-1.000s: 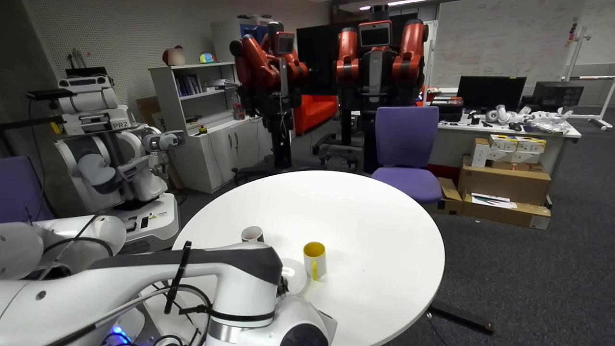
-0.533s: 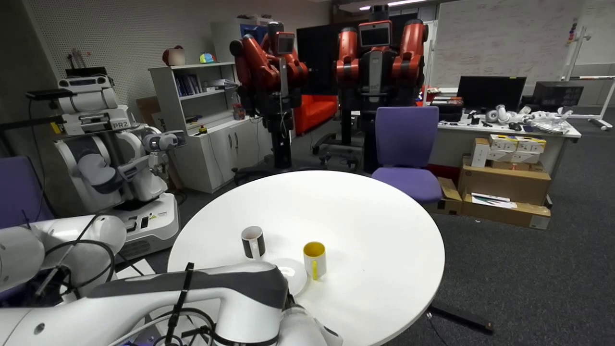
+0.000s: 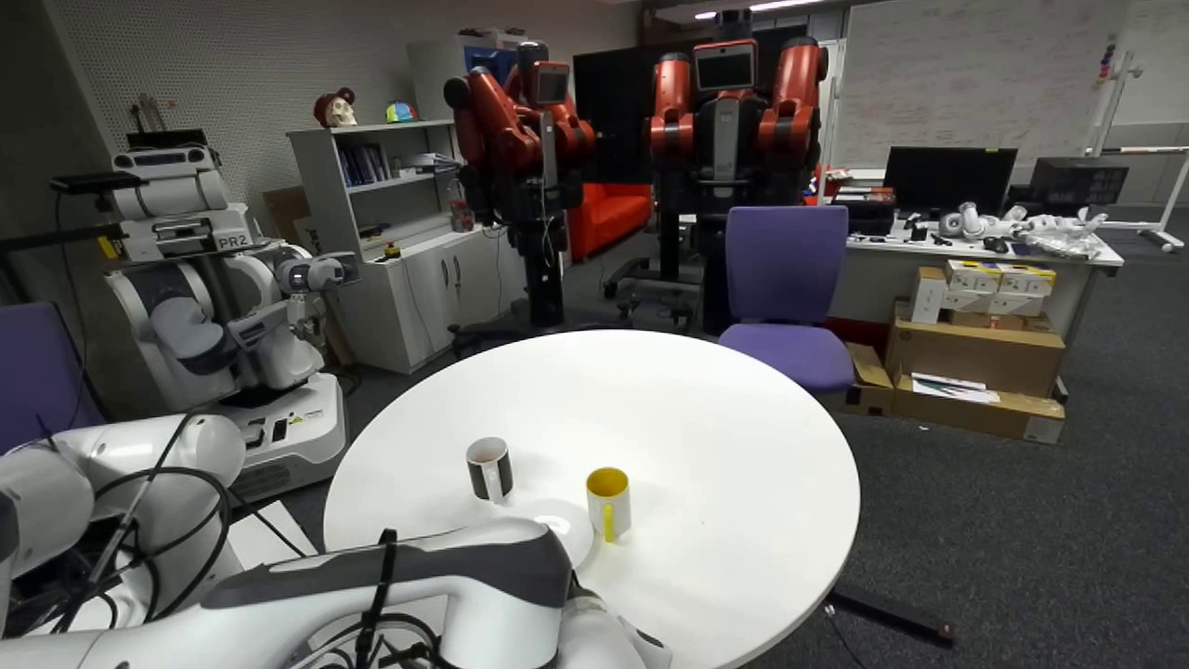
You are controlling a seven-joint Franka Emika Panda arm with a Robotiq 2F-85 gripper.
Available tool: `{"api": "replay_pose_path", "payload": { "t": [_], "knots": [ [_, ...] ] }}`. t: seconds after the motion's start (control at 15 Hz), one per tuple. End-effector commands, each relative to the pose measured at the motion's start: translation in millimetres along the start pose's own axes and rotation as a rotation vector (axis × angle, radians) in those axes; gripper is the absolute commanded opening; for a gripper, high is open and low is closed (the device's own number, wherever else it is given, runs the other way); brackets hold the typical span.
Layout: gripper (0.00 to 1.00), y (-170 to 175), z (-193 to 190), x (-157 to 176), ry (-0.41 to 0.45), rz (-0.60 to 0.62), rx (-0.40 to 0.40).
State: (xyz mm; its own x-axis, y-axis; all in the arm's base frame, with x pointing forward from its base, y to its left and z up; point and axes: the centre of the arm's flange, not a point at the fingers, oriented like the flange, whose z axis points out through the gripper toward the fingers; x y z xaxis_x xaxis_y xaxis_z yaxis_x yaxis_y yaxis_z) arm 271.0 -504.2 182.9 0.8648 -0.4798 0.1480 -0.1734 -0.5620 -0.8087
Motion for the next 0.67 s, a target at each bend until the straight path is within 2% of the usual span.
{"api": "replay_pose_path", "payload": {
  "t": [0.0,0.6],
  "knots": [
    [1.0,15,4,22,0.0,-0.006,0.017],
    [1.0,18,34,26,-0.029,-0.016,0.047]
  ]
}}
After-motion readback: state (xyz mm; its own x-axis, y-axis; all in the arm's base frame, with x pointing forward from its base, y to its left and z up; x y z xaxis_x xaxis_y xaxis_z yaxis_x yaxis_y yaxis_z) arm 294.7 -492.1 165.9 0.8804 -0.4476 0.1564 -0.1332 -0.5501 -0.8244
